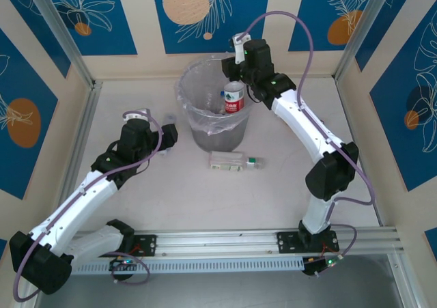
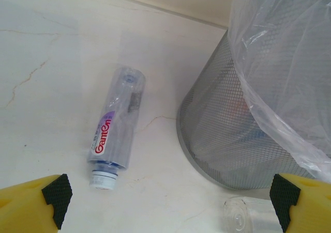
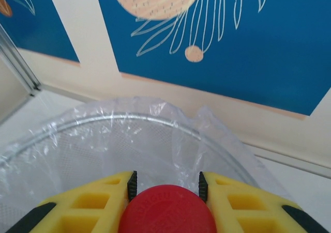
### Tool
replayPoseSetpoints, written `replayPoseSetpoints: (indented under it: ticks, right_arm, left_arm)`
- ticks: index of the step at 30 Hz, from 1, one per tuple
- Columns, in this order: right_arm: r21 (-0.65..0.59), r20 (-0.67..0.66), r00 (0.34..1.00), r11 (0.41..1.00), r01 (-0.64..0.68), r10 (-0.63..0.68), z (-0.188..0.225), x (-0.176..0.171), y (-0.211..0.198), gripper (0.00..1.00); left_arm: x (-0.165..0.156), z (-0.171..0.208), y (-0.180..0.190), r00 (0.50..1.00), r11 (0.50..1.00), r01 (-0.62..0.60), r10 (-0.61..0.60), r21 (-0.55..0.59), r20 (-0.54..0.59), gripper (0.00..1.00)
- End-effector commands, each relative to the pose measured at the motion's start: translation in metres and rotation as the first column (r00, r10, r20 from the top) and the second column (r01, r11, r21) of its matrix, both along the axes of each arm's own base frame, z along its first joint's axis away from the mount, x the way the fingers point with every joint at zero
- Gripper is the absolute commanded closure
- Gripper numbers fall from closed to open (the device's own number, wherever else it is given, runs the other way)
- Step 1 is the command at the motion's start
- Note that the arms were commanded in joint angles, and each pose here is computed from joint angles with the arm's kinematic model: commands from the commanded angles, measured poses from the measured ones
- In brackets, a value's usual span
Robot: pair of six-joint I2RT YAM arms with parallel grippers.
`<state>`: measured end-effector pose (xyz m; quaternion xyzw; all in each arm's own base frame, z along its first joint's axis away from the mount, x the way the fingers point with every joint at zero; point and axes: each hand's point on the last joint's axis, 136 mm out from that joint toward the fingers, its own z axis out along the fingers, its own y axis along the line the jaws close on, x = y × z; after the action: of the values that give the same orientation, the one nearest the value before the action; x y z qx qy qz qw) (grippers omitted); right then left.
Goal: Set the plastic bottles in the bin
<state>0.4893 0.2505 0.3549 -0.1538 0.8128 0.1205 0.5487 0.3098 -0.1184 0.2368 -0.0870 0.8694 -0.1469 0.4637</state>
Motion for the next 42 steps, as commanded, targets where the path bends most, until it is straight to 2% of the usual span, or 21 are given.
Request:
replayPoseSetpoints:
  ticks: [1,2,4,6,7,12,16,28,29,30,37,42]
  right_arm:
    - [-0.113,0.038,0.999,0.993,0.028,-0.024,-0.001,0.006,0.000,0.91]
    - [-0.134,0.040,0.999,0.990,0.034,-0.029,-0.004,0.010,0.002,0.89]
    - [-0.173,0.026,0.999,0.983,0.052,-0.048,-0.013,0.015,0.004,0.78]
    - [-0.202,-0.007,0.998,0.978,0.053,-0.056,-0.024,0.019,0.007,0.58]
    - [-0.210,-0.020,0.998,0.977,0.047,-0.053,-0.027,0.019,0.010,0.51]
    - [-0.269,-0.039,0.999,0.963,0.017,-0.029,-0.039,0.019,0.024,0.36]
    - [-0.272,-0.035,0.999,0.962,0.022,-0.033,-0.039,0.016,0.028,0.28]
    - [-0.110,-0.034,0.999,0.994,0.004,-0.008,-0.005,-0.014,0.024,0.09]
    - [-0.089,-0.032,0.999,0.996,0.005,-0.008,-0.002,-0.019,0.023,0.02]
    - [-0.068,-0.027,1.000,0.998,0.006,-0.008,0.002,-0.024,0.020,0.00]
    - [0.099,-0.001,0.999,0.994,0.041,-0.041,0.023,-0.068,-0.008,0.00]
    - [0.265,-0.045,0.994,0.958,0.113,-0.104,0.019,-0.104,-0.049,0.00]
  left_arm:
    - [0.000,0.003,0.005,1.000,0.999,-0.030,0.030,-0.028,-0.008,0.00]
    - [0.001,0.001,0.006,0.999,0.999,-0.037,0.037,-0.028,-0.008,0.00]
    - [0.002,-0.005,0.010,0.998,0.998,-0.056,0.055,-0.027,-0.021,0.00]
    - [0.002,-0.012,0.014,0.997,0.997,-0.072,0.071,-0.036,-0.039,0.00]
    - [0.002,-0.015,0.016,0.996,0.996,-0.079,0.077,-0.040,-0.049,0.00]
    - [0.006,-0.032,0.024,0.990,0.993,-0.104,0.099,-0.050,-0.096,0.00]
    - [0.013,-0.049,0.031,0.984,0.993,-0.111,0.105,-0.037,-0.143,0.00]
    - [0.036,-0.091,0.048,0.966,0.995,-0.100,0.099,0.008,-0.240,0.00]
    - [0.039,-0.094,0.048,0.966,0.996,-0.092,0.091,0.008,-0.243,0.00]
    - [0.041,-0.096,0.047,0.967,0.997,-0.076,0.076,0.009,-0.245,0.00]
    - [0.056,-0.117,0.045,0.947,0.999,-0.025,0.035,0.037,-0.320,0.00]
    - [0.063,-0.128,0.041,0.935,0.999,0.008,0.011,0.052,-0.355,0.01]
